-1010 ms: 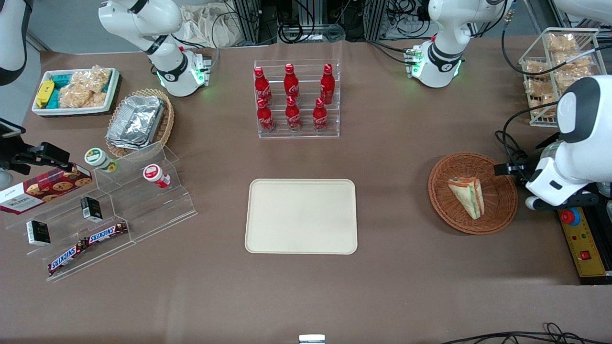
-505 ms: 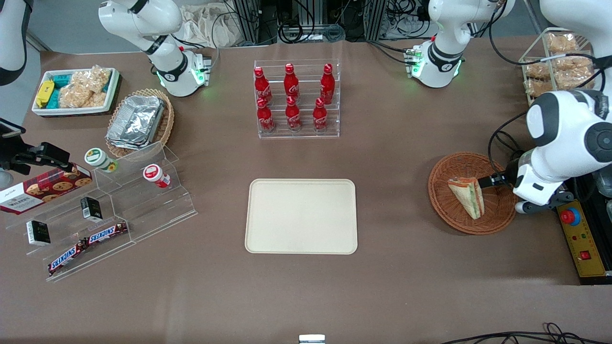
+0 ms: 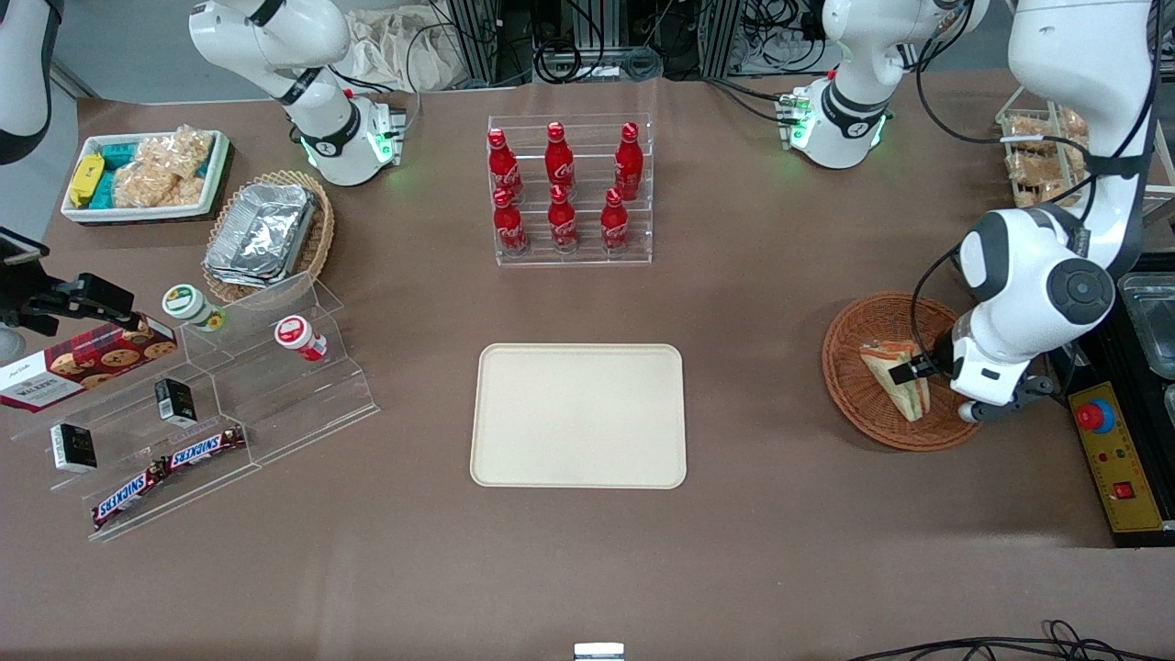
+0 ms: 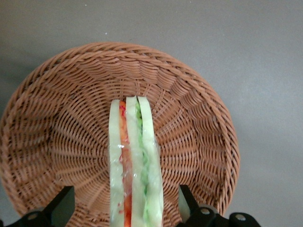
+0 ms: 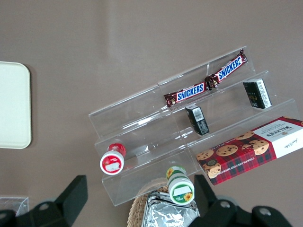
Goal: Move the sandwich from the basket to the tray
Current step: 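Lower the open left gripper around the wrapped sandwich, then close the left gripper on the sandwich and lift it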
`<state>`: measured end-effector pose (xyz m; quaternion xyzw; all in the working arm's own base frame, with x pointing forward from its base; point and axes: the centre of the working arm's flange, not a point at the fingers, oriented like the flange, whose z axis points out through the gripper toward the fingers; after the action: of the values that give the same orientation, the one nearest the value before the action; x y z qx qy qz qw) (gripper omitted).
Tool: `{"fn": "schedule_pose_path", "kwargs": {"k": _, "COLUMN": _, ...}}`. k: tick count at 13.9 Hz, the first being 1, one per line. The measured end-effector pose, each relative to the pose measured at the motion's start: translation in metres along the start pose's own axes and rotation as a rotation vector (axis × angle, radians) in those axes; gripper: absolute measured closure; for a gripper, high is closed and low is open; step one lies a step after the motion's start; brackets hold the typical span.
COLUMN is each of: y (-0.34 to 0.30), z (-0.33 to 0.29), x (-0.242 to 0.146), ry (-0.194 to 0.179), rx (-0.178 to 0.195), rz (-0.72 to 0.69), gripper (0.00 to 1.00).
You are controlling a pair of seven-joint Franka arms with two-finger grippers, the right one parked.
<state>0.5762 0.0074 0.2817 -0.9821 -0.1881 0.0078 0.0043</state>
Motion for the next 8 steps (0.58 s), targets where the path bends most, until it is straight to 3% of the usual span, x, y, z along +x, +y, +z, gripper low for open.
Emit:
{"fn": "schedule_pose_path", "kwargs": {"k": 5, "y": -0.001, "z": 0.031, "x": 0.002, "ry": -0.012, "rx": 0.003, "rz": -0.017, "gripper": 0.04}}
{"fn": "schedule_pose_path", "kwargs": {"k": 8, "y": -0.001, "z": 0.032, "x": 0.002, "ry": -0.013, "rx": 0.003, "rz": -0.041, "gripper": 0.36}}
